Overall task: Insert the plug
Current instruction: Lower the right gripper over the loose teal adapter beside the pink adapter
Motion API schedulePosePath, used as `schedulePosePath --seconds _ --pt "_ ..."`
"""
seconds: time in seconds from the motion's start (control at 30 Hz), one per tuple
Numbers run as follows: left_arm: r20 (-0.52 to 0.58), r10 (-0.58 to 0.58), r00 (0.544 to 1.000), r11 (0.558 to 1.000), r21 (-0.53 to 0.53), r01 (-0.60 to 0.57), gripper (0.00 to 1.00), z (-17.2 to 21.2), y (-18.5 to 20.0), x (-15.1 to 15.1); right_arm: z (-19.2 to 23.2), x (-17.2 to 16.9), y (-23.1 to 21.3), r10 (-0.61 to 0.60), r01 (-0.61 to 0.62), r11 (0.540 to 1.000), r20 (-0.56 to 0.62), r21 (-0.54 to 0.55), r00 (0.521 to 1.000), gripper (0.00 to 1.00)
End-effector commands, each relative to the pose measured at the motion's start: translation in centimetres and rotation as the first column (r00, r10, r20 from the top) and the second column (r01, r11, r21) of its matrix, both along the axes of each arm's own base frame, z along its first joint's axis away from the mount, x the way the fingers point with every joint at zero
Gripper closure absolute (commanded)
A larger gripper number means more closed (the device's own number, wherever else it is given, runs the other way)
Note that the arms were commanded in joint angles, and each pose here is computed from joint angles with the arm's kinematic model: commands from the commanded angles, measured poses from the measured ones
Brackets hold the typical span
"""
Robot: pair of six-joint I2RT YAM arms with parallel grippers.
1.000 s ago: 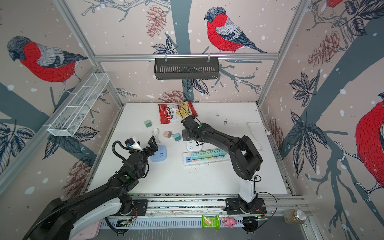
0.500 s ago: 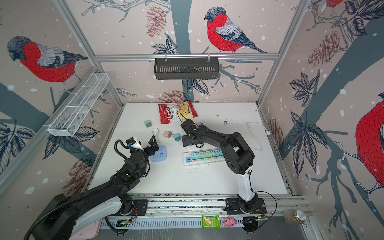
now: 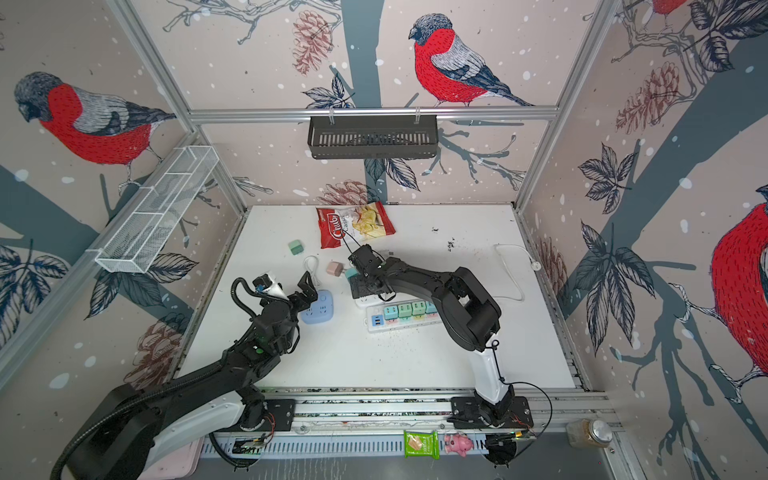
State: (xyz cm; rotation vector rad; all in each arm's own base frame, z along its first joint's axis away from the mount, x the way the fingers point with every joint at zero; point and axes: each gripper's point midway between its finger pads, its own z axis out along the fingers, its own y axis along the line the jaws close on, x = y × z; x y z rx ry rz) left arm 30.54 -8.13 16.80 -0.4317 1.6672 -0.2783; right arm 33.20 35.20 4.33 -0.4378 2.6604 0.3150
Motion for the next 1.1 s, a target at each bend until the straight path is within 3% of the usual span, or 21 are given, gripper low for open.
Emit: schedulePosePath --seconds 0.0,0.2,0.6,0.87,1.07 --pt "0.053 0.017 0.998 0.999 -0.049 -0.014 0.02 1.5 0.1 0.2 -1.2 -3.1 -0.2 0.014 -0.014 1.0 -0.114 -0.006 0.993 0.06" --pt "0.056 0.022 0.998 0.999 -0.05 -0.019 0.02 1.6 0.3 0.1 -0.5 -3.9 0.4 -0.001 0.007 0.998 -0.112 0.054 0.994 0.02" --pt "0.035 0.029 0.999 0.996 -0.081 -0.026 0.02 1.0 0.8 0.3 5.2 -2.7 -0.7 -0.029 0.019 0.995 0.098 0.103 0.995 0.01" --pt "-0.089 0.054 0.995 0.978 -0.195 -0.07 0.02 -2.0 3.3 1.6 7.8 -1.3 1.3 0.009 -0.017 0.999 0.185 0.042 0.983 0.03" --pt "-0.11 0.086 0.99 0.977 -0.185 -0.105 0.02 -1.3 3.9 1.6 6.8 0.2 3.8 0.047 -0.049 0.999 0.172 0.008 0.984 0.08"
